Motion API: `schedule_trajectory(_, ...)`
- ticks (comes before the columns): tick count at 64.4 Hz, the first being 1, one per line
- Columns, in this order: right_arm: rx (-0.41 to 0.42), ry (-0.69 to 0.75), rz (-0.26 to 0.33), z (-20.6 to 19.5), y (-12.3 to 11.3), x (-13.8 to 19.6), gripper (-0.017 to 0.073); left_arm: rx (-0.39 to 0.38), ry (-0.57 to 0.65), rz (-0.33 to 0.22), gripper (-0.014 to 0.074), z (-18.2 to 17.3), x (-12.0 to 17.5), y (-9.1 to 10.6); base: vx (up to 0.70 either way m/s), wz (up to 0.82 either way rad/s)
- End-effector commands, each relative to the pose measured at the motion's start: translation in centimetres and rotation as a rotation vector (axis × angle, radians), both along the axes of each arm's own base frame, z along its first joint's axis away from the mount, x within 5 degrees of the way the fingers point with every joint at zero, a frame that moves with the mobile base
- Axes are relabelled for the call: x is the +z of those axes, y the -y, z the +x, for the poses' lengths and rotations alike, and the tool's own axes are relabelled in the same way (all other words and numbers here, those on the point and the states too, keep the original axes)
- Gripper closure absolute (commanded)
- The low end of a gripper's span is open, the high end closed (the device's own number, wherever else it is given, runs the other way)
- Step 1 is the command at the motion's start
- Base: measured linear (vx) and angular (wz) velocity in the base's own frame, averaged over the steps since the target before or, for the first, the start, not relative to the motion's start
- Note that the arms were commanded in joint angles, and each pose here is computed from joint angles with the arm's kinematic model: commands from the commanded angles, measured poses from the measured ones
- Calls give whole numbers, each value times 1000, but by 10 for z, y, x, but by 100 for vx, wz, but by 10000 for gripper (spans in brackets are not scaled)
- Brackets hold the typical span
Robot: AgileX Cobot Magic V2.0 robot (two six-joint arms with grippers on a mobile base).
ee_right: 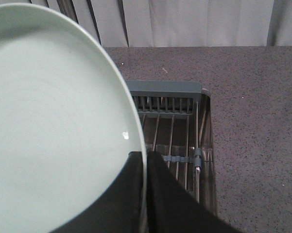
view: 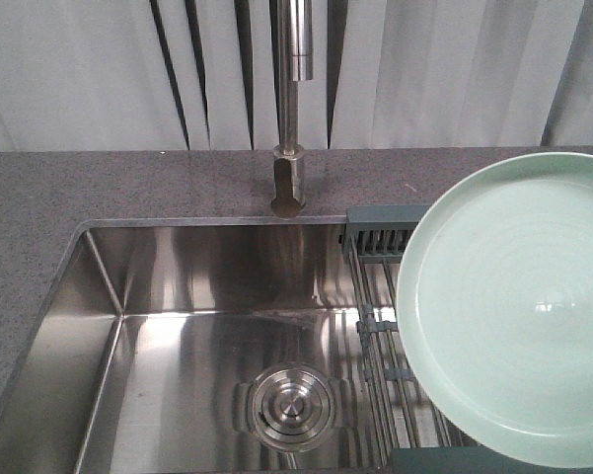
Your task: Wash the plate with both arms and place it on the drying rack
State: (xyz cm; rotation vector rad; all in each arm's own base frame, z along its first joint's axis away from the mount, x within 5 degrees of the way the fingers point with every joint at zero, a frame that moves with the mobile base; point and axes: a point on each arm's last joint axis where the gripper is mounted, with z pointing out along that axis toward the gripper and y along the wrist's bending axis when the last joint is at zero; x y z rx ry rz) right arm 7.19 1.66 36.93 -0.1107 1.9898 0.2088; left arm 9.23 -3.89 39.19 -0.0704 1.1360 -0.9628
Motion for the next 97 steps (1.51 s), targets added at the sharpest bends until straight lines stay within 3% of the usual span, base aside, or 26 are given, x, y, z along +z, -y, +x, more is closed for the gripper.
schedule_trajectory(1,-9,104,10,3,1,14,563,-123,-61,80,590,30,4,15,0,0)
schedule_trajectory(6,-10,108,11,3,1,15,563,-216,-141,126,590,56,-1,25,0,0)
schedule_trajectory(13,-10,111,11,3,1,15,563,-278,-227,221,589,95,-13,36,0,0)
schedule_trajectory(19,-10,109,11,3,1,15,563,-330,-278,246,578,127,-21,43,0,0)
schedule_trajectory(30,-10,111,11,3,1,15,563,-445,-301,233,477,175,-30,54,0,0)
schedule_trajectory(44,-10,114,12,3,1,15,563,-486,-320,205,230,228,-33,61,0,0)
schedule_trajectory(52,-11,117,13,3,1,16,563,-524,-369,183,144,254,-36,66,0,0)
schedule_trajectory(64,-11,120,13,3,1,16,563,-612,-431,224,125,288,-42,84,0,0)
schedule_trajectory(81,-12,129,12,3,1,17,563,-680,-495,146,125,332,-57,100,0,0)
schedule_trajectory(97,-13,138,14,3,1,17,563,-696,-497,139,125,358,-72,110,0,0)
